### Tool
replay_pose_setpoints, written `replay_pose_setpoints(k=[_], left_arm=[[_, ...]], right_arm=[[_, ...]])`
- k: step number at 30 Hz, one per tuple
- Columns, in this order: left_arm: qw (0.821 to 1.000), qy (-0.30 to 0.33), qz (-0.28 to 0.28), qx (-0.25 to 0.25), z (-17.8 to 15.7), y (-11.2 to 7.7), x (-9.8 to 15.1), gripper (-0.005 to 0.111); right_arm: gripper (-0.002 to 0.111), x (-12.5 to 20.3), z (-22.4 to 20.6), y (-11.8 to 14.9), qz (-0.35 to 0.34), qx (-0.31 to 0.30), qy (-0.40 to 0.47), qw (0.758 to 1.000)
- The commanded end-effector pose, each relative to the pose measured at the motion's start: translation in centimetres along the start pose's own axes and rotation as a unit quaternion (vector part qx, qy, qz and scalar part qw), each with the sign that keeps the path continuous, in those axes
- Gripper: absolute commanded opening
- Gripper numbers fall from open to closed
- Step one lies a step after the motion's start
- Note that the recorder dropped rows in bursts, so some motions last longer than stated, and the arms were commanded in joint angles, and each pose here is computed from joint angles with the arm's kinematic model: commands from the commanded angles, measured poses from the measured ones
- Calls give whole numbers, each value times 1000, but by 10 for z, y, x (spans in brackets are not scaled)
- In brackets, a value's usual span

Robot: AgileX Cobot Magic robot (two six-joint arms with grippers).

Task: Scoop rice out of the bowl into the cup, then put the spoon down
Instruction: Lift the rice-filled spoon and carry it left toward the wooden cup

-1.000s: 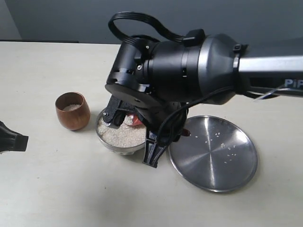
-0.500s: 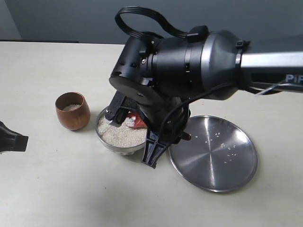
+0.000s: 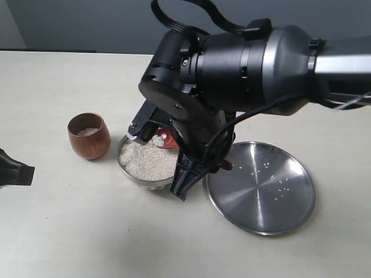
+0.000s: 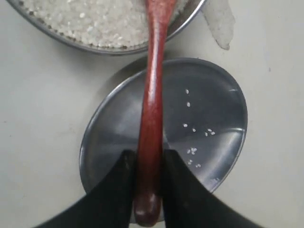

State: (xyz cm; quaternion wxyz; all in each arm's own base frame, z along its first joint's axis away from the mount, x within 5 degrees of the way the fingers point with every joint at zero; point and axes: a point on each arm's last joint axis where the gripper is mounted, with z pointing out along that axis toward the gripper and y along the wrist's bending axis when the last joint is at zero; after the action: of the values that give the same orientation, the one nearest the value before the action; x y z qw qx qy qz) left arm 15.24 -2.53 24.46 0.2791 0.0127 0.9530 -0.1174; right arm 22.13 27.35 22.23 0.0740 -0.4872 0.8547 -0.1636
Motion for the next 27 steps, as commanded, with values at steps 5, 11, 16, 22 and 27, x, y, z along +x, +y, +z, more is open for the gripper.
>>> replay_pose_setpoints(k=[5,11,16,22,27], left_arm=[[1000,-3,5,-4,1,1,1,0],[999,-31,15,-22,1,4,-5,0],[996,-82,14,-31,0,6,-14,0],[996,-77,18,-36,3,7,-15,0],[996,-79,18,-36,3,7,-15,0]], right_arm=[[-1,-5,-19,-8,34,-3,-71,997],[-1,-22,-21,-5,52,-22,-140,989],[-1,-54,-29,-10,61,-22,-171,983],[-1,-85,-14,-8,46,-9,-156,987],[-1,-96,-6,-11,35,25,-135,990]])
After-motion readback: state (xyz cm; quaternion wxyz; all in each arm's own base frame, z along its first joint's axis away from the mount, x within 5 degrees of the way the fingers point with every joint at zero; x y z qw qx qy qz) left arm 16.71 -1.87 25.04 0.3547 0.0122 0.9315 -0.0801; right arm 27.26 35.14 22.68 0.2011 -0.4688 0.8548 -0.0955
